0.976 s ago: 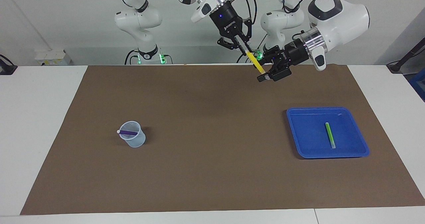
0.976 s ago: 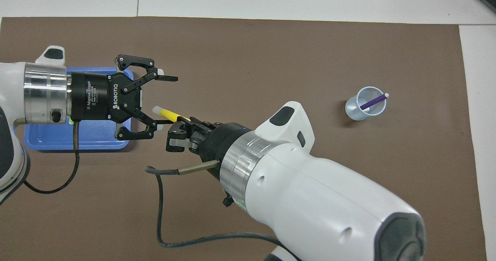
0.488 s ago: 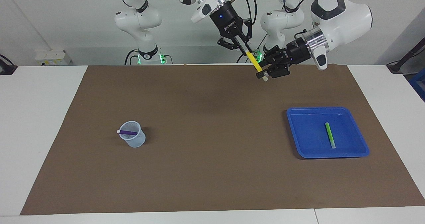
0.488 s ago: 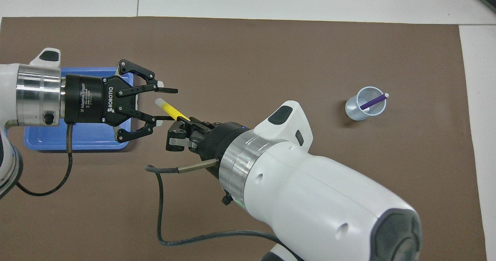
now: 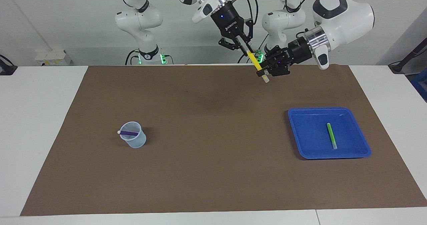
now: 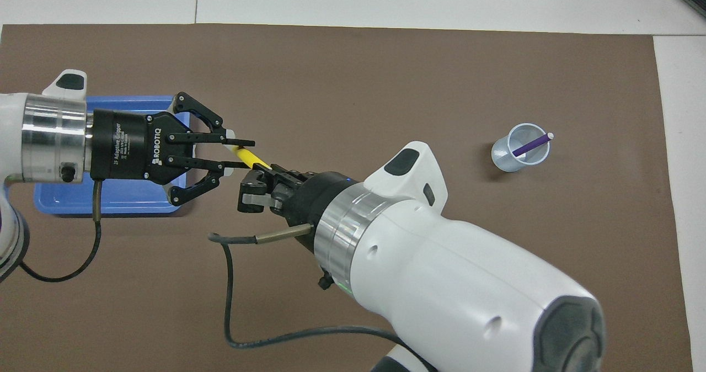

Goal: Right arm passes pens to left for tray arrangement
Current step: 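Close the left gripper on the yellow pen and open the right gripper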

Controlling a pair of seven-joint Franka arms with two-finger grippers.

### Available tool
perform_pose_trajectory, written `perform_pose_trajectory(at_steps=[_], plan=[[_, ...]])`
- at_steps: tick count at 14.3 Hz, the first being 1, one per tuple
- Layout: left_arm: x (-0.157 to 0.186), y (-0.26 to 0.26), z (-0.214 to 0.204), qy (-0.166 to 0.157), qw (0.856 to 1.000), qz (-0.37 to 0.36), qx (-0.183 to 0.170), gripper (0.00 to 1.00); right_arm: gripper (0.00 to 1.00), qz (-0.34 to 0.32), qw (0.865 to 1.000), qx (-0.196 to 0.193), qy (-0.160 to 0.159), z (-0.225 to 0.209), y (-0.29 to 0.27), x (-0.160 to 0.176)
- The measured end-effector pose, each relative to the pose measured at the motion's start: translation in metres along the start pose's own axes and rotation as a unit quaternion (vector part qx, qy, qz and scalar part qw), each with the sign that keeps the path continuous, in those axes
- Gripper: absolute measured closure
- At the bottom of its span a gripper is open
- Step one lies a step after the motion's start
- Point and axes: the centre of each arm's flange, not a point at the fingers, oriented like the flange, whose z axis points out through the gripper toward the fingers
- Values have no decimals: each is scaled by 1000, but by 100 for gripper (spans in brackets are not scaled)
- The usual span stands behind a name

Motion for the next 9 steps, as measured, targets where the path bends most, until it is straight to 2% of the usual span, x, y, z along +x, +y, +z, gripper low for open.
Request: perform_pose_trajectory(at_steps=[2, 5, 6, 9], plan=[[0, -1, 0, 5, 1000, 14, 3, 78, 81, 0, 1000, 0, -1, 1, 0, 0], [1, -6, 1, 49, 995, 83, 28, 81, 81, 2, 1000, -3, -15, 12, 1, -7], [6, -8, 1, 71, 991, 106, 40, 81, 75, 3, 1000, -3, -16, 14, 2, -7], [23, -13, 1, 118, 976, 169, 73, 81, 47, 9, 1000, -2, -7, 9, 5, 2]])
